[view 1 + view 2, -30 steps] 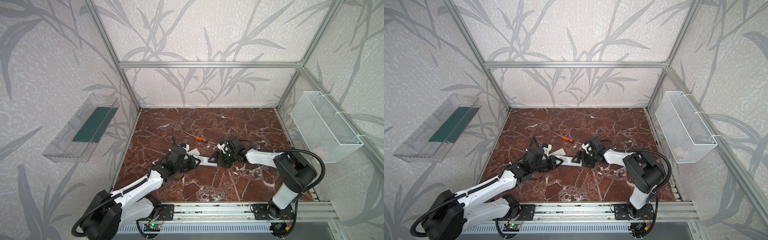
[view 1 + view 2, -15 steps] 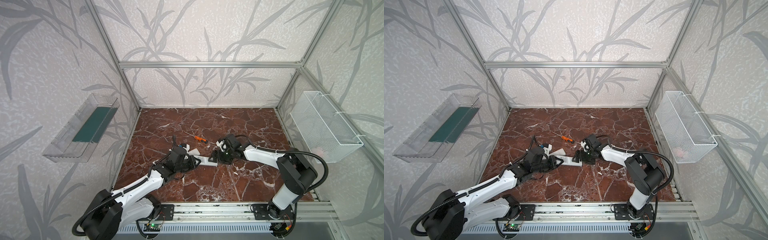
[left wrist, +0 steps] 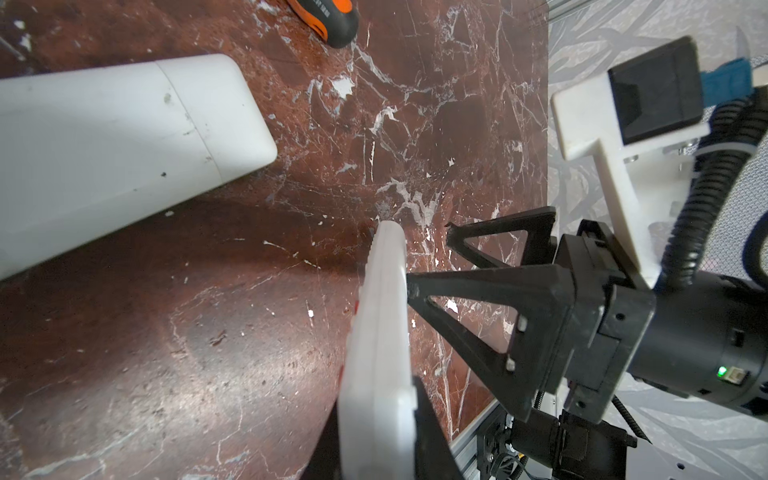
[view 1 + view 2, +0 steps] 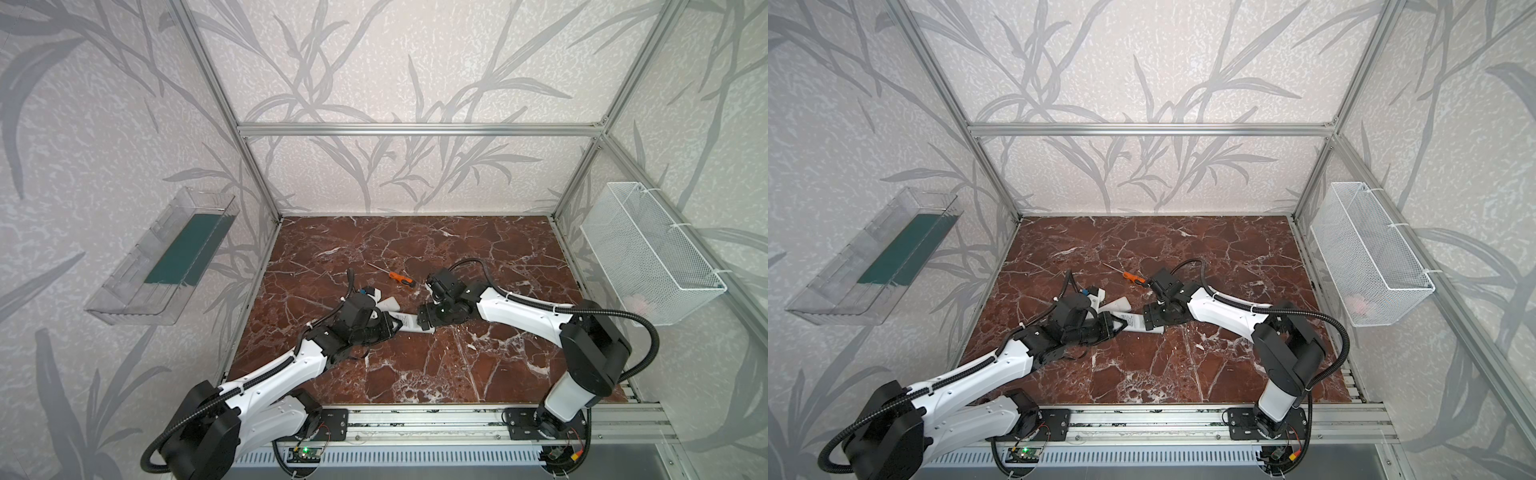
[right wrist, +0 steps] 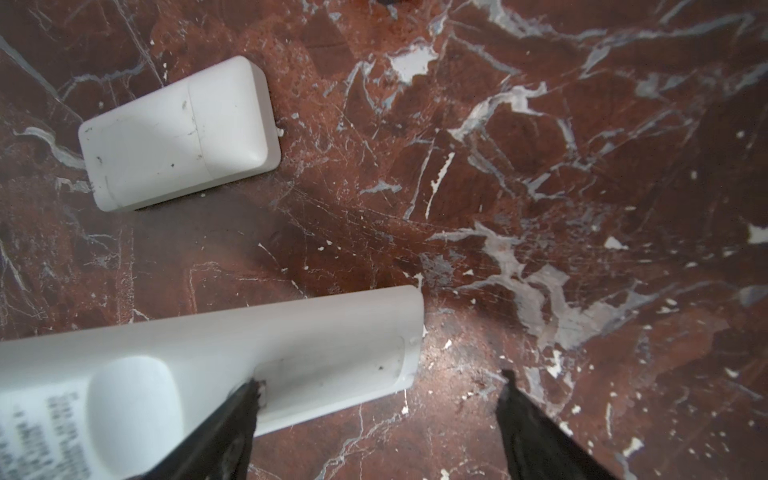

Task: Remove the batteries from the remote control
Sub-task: 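Push the battery cover away from the label with the right gripper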

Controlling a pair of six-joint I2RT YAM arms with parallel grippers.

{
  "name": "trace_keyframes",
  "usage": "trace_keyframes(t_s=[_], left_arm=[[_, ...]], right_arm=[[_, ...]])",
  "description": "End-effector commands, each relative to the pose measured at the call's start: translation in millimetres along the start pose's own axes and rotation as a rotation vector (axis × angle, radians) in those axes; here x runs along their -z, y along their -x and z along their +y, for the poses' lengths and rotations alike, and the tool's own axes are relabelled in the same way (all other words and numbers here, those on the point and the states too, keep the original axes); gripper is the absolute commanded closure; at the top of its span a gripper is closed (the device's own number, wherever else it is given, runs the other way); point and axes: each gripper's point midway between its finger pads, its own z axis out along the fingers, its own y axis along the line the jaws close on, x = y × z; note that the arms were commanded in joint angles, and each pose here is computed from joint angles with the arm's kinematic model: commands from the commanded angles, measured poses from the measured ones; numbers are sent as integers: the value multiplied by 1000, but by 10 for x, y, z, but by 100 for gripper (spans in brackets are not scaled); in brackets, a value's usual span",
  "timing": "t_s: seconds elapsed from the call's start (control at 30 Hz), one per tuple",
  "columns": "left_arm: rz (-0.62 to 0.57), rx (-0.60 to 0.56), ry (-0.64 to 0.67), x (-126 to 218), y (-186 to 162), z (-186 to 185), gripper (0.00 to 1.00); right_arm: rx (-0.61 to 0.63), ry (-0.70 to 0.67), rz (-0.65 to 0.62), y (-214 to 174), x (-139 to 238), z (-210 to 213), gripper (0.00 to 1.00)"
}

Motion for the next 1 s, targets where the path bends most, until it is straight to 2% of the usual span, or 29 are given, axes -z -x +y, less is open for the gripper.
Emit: trace_keyframes(t_s=[0.0, 0.27, 0.6, 0.7, 0.83, 0.97], left_arm=[[31, -52, 72, 52, -72, 83, 100], [41, -57, 86, 29, -72, 85, 100], [47, -53, 81, -17, -72, 80, 100], [54, -49, 77, -48, -82, 78, 100], [62, -46, 70, -79, -89, 69, 100], [62, -42, 66, -87, -84, 59, 100]], right_arm=[[27, -233, 162, -493, -83, -514, 12], [-28, -241, 123, -461, 239, -729, 12], [-131, -97, 55, -440, 679, -799, 10], [-155, -26, 9, -401, 775, -768, 9], [-120, 166, -84, -286, 809, -497, 9], [-122, 300, -51, -260, 736, -258, 10]])
